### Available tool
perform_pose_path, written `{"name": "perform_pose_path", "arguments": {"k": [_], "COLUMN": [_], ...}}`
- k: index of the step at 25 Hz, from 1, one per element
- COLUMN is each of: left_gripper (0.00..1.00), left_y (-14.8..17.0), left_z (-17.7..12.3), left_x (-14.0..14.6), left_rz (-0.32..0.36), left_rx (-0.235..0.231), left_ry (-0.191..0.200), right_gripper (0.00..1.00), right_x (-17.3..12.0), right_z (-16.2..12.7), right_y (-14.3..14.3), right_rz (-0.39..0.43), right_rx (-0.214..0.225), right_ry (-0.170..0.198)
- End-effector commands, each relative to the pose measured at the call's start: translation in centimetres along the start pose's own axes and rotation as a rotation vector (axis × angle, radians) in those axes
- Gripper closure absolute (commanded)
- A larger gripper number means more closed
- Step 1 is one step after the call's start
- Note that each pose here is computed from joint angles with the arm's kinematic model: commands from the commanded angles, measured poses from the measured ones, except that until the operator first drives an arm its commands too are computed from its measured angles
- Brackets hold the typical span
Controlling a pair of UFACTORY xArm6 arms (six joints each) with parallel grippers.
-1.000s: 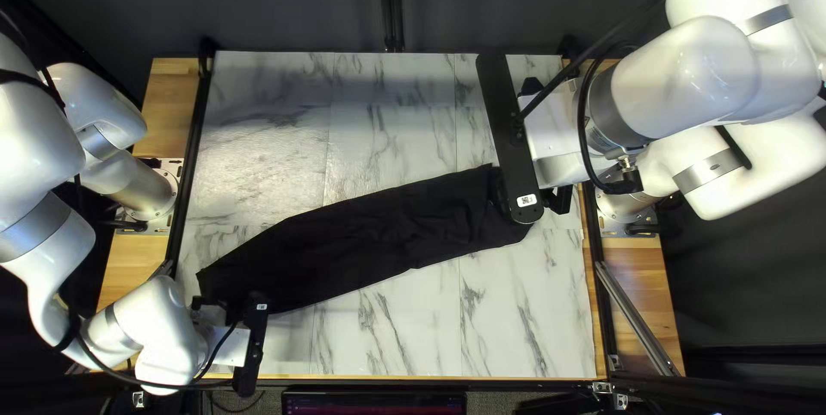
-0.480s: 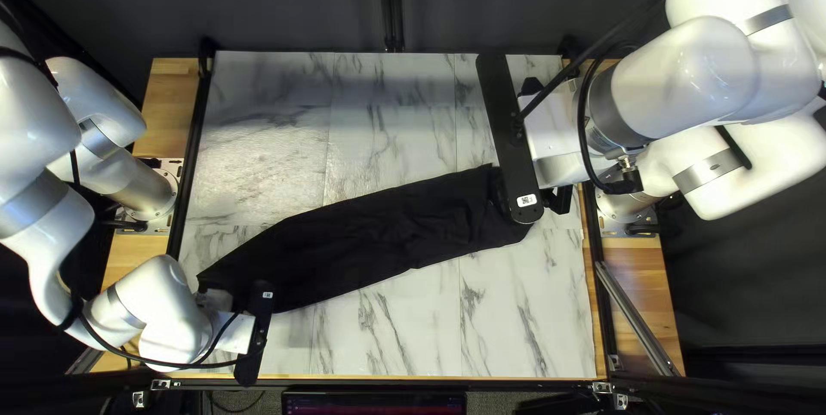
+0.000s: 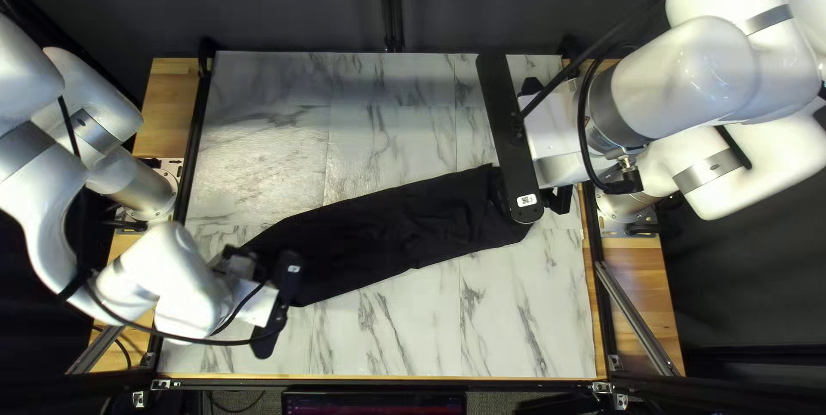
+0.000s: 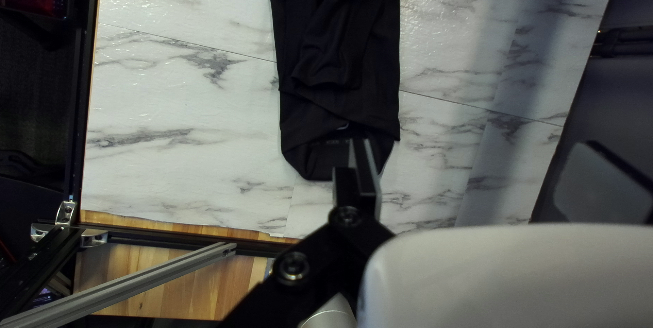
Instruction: Fold t-shirt
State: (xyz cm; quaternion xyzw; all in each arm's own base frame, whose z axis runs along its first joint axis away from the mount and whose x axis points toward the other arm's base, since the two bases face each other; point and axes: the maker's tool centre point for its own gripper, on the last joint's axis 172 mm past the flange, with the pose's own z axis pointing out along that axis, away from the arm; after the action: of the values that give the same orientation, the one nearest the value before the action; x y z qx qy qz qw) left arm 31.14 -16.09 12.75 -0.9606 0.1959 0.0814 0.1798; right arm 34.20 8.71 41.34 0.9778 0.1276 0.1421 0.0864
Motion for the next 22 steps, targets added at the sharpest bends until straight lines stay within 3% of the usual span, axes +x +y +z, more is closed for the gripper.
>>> {"name": "perform_pose_path", "arguments": {"k": [1, 6, 11, 15, 22], "left_gripper": [1.00, 1.00, 1.00, 1.00, 1.00], "left_y": [-5.0, -8.3, -10.1, -10.7, -8.9], "left_z": [0.2, 0.4, 0.0, 1.6, 3.6], "left_x": [4.6, 9.0, 12.8, 15.1, 19.1], "left_rz": [0.147, 0.281, 0.359, 0.415, 0.549], "left_rx": [0.060, 0.107, 0.150, 0.173, 0.167], "left_ry": [0.001, 0.031, 0.080, 0.111, 0.172], "right_gripper": [0.00, 0.00, 0.00, 0.00, 0.00], "right_x": [0.0, 0.0, 0.0, 0.0, 0.0], "right_z": [0.0, 0.0, 0.0, 0.0, 0.0], "right_y": [0.0, 0.0, 0.0, 0.0, 0.0], "right_rz": [0.000, 0.000, 0.000, 0.000, 0.000], "right_rx": [0.000, 0.000, 0.000, 0.000, 0.000], "right_ry": [0.000, 0.000, 0.000, 0.000, 0.000]}}
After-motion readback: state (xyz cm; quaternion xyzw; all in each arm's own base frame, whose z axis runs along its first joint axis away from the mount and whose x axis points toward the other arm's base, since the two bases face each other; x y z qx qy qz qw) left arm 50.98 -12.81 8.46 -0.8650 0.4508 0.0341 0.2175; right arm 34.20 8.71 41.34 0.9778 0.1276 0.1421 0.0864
